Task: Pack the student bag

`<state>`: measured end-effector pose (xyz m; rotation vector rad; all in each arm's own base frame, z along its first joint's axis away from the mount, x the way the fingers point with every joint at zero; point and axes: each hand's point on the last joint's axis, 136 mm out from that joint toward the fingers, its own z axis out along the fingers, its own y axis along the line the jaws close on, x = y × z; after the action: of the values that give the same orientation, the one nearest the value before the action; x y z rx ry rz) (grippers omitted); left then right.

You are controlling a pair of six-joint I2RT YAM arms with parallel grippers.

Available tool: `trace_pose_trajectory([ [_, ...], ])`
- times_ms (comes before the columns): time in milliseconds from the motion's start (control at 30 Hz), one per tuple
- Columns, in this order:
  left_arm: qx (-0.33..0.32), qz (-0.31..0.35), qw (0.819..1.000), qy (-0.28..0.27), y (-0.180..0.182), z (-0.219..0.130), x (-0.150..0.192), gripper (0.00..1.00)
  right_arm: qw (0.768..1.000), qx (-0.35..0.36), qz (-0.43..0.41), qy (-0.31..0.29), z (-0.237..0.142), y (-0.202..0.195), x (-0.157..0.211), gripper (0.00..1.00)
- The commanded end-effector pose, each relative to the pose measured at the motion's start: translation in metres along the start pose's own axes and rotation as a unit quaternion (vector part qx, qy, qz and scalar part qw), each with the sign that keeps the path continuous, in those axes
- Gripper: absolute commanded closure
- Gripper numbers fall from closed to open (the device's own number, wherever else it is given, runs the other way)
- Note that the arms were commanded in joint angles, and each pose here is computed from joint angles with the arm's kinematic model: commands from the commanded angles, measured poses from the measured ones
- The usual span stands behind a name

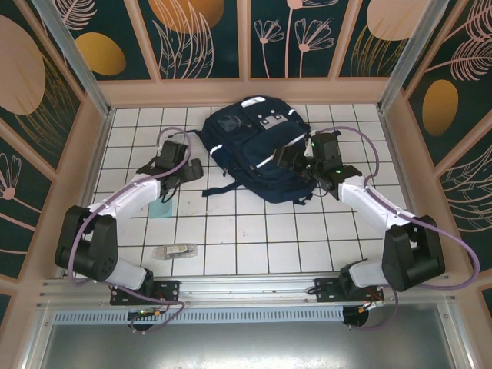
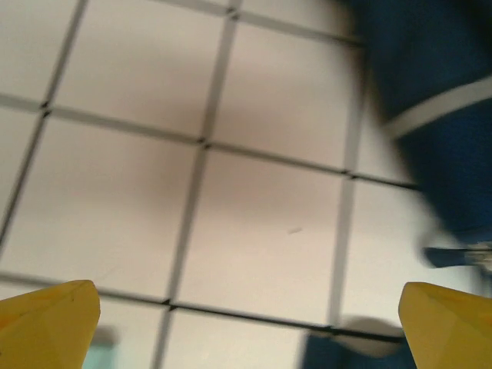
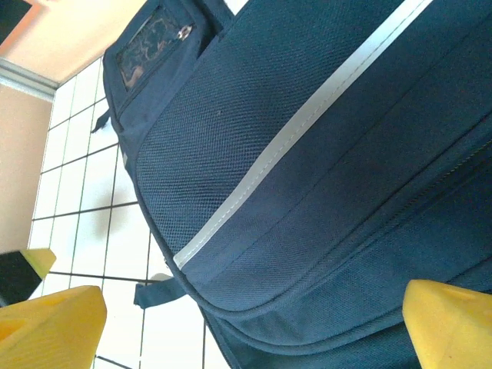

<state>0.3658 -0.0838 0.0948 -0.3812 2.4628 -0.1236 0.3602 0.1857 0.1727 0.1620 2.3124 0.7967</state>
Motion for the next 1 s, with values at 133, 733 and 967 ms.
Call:
trace_pose_trajectory([
  [133,-0.063,-0.075,0.994,0.051,0.074,0.002,0.046,0.01,1.0,0.009,-0.017,-0.024,-0.005,0.007,-0.005,0.01],
  [733,-0.075,-0.06,0.986,0.135,0.091,0.023,0.096,0.01,0.999,0.005,-0.009,-0.034,-0.002,0.013,-0.004,0.04],
  [967,0.084,-0.144,0.976,0.142,0.027,0.005,0.079,0.11,0.999,0.005,-0.007,-0.037,0.001,0.011,-0.004,0.03],
])
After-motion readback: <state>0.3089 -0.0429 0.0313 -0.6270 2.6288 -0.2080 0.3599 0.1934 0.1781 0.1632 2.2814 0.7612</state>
